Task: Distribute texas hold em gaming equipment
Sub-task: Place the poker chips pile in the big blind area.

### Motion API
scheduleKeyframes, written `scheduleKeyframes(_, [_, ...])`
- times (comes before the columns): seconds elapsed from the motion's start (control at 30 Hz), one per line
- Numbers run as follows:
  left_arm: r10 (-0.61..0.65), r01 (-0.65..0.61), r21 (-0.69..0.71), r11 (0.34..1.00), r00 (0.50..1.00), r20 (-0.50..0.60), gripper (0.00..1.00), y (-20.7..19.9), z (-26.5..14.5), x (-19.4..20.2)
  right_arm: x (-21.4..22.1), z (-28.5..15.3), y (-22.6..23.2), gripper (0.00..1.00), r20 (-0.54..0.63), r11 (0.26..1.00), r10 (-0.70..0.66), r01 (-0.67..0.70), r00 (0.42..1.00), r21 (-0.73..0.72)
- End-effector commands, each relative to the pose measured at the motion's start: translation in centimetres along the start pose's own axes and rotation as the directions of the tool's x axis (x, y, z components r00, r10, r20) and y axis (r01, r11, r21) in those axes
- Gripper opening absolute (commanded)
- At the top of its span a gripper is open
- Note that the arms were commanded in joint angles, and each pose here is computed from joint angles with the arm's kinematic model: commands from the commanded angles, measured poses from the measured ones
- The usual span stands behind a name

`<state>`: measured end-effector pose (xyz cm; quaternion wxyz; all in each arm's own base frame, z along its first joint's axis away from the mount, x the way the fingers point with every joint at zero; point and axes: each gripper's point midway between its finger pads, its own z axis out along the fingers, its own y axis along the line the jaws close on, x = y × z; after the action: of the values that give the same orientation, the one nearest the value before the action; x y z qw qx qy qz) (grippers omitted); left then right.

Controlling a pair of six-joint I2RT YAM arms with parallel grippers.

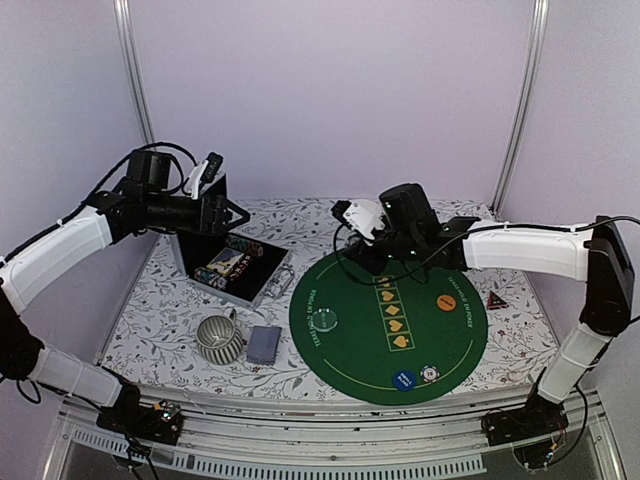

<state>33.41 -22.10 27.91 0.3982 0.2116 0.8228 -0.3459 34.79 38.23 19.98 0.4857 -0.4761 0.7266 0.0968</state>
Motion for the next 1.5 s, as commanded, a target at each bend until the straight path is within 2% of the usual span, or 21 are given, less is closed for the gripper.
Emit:
scheduleKeyframes(0.0, [0.023, -0.024, -0.055, 0.998, 1.000, -0.022, 0.75, 1.5, 0.0, 0.5, 7.2, -2.3, -1.7, 0.01, -0.179, 0.953, 0.298, -0.301, 0.938, 0.009])
scheduleKeyframes(0.17, [0.043, -0.045, -0.057, 0.997, 0.998, -0.038, 0.75, 1.7, 0.1, 0.7, 15.6, -3.2, -6.8, 0.01, -0.328, 0.878, 0.478, -0.441, 0.814, 0.185])
scheduleKeyframes(0.4, [0.061, -0.068, -0.104, 0.992, 0.996, -0.069, 0.76, 2.4, -0.4, 1.5, 23.9, -3.5, -12.0, 0.01, -0.402, 0.783, 0.622, -0.523, 0.672, 0.337])
scheduleKeyframes(0.57, [0.062, -0.070, -0.112, 0.991, 0.995, -0.074, 0.77, 2.6, -0.6, 1.6, 27.4, -2.7, -13.7, 0.01, -0.449, 0.774, 0.632, -0.486, 0.631, 0.407])
scheduleKeyframes(0.67, [0.063, -0.072, -0.114, 0.991, 0.995, -0.073, 0.77, 2.7, -0.5, 1.5, 28.1, -1.7, -14.2, 0.01, -0.462, 0.778, 0.627, -0.479, 0.627, 0.407])
scheduleKeyframes(0.8, [0.060, -0.068, -0.113, 0.991, 0.996, -0.072, 0.77, 2.7, -0.5, 1.4, 29.7, -1.2, -13.3, 0.02, -0.500, 0.770, 0.638, -0.485, 0.586, 0.414])
scheduleKeyframes(0.97, [0.064, -0.072, -0.123, 0.990, 0.996, -0.067, 0.77, 2.8, -0.7, 1.3, 30.2, -1.0, -13.1, 0.03, -0.500, 0.754, 0.656, -0.500, 0.565, 0.425])
scheduleKeyframes(1.0, [0.066, -0.073, -0.124, 0.990, 0.996, -0.066, 0.77, 2.8, -0.7, 1.3, 30.2, -1.0, -13.0, 0.07, -0.501, 0.754, 0.656, -0.500, 0.564, 0.426])
scheduleKeyframes(1.17, [0.071, -0.077, -0.110, 0.991, 0.996, -0.060, 0.77, 2.5, -0.8, 1.0, 30.1, -1.8, -13.2, 0.55, -0.494, 0.750, 0.662, -0.489, 0.564, 0.446])
scheduleKeyframes(1.23, [0.073, -0.079, -0.115, 0.990, 0.996, -0.059, 0.77, 2.6, -0.9, 1.0, 29.9, -2.1, -13.2, 0.68, -0.490, 0.750, 0.662, -0.489, 0.568, 0.445])
scheduleKeyframes(1.4, [0.063, -0.072, -0.131, 0.989, 0.996, -0.069, 0.77, 3.0, -0.8, 1.4, 29.2, -3.0, -13.6, 0.85, -0.479, 0.749, 0.662, -0.480, 0.577, 0.457])
scheduleKeyframes(1.47, [0.060, -0.070, -0.141, 0.988, 0.995, -0.075, 0.77, 3.3, -0.7, 1.6, 28.0, -3.1, -13.9, 0.98, -0.463, 0.752, 0.659, -0.492, 0.593, 0.439])
